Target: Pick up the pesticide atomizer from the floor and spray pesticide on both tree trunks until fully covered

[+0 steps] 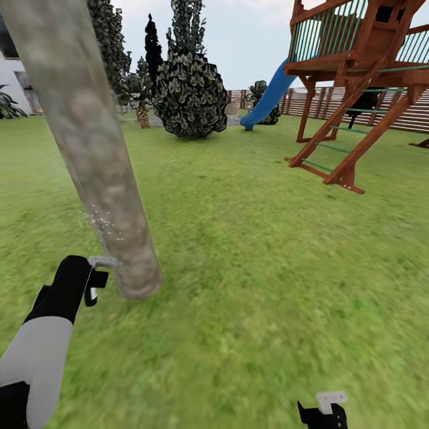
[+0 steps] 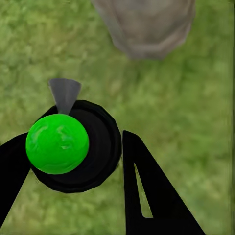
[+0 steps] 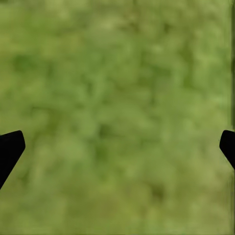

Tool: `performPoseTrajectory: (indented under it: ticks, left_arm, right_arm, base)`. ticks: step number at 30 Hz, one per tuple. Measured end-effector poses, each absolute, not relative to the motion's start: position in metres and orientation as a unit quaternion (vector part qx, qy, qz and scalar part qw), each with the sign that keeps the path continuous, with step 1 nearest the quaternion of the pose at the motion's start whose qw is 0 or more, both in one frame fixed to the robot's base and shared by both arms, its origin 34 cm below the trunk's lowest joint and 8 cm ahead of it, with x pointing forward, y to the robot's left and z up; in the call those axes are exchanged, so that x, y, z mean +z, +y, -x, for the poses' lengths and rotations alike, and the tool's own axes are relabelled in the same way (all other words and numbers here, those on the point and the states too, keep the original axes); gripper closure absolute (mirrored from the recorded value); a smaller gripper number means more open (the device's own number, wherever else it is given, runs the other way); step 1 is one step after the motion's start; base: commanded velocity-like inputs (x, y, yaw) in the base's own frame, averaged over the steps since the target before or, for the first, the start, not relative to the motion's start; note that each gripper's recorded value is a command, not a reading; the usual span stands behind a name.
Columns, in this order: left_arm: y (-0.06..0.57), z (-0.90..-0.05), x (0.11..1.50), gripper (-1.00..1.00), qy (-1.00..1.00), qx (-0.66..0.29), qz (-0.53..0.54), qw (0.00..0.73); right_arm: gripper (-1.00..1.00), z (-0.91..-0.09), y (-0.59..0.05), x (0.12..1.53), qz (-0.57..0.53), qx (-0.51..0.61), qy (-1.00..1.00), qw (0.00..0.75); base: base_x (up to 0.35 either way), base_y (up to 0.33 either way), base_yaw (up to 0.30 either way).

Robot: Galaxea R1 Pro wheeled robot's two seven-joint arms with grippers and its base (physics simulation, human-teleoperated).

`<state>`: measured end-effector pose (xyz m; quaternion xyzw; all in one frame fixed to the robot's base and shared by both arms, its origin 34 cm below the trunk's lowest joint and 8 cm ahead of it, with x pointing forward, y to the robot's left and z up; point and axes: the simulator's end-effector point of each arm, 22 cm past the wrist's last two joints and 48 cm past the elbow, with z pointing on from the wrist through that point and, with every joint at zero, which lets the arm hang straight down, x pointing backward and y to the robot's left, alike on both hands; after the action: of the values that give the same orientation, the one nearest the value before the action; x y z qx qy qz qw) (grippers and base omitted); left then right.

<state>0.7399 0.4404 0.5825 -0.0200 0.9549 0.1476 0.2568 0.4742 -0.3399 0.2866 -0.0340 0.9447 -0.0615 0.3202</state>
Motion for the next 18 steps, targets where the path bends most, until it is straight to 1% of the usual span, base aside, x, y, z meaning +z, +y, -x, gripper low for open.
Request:
performPoseTrajectory:
  ticks: [2, 5, 14, 18]
  left_arm:
    - [0.444, -0.739, 0.582, 1.00, 0.955, 0.145, 0.027, 0.259]
    - [0.451, -0.744, 0.582, 1.00, 0.944, 0.161, 0.016, 0.286]
    - [0.456, -0.730, 0.565, 1.00, 0.947, 0.158, 0.032, 0.280]
    - [0.454, -0.730, 0.565, 1.00, 0.947, 0.155, 0.033, 0.280]
  right_arm:
    - [-1.00, -0.474, -0.340, 0.287, 0.034, -0.061, 0.945, 0.320]
    - [-1.00, -0.474, -0.340, 0.287, 0.034, -0.061, 0.945, 0.320]
    - [-1.00, -0.474, -0.340, 0.286, 0.034, -0.061, 0.945, 0.320]
    - [-1.00, -0.474, -0.340, 0.287, 0.034, -0.061, 0.945, 0.320]
  base:
    - [0.225, -0.199, 0.002]
    - [0.190, -0.217, 0.197]
    - [0.018, -0.269, 0.274]
    - [0.130, -0.255, 0.081]
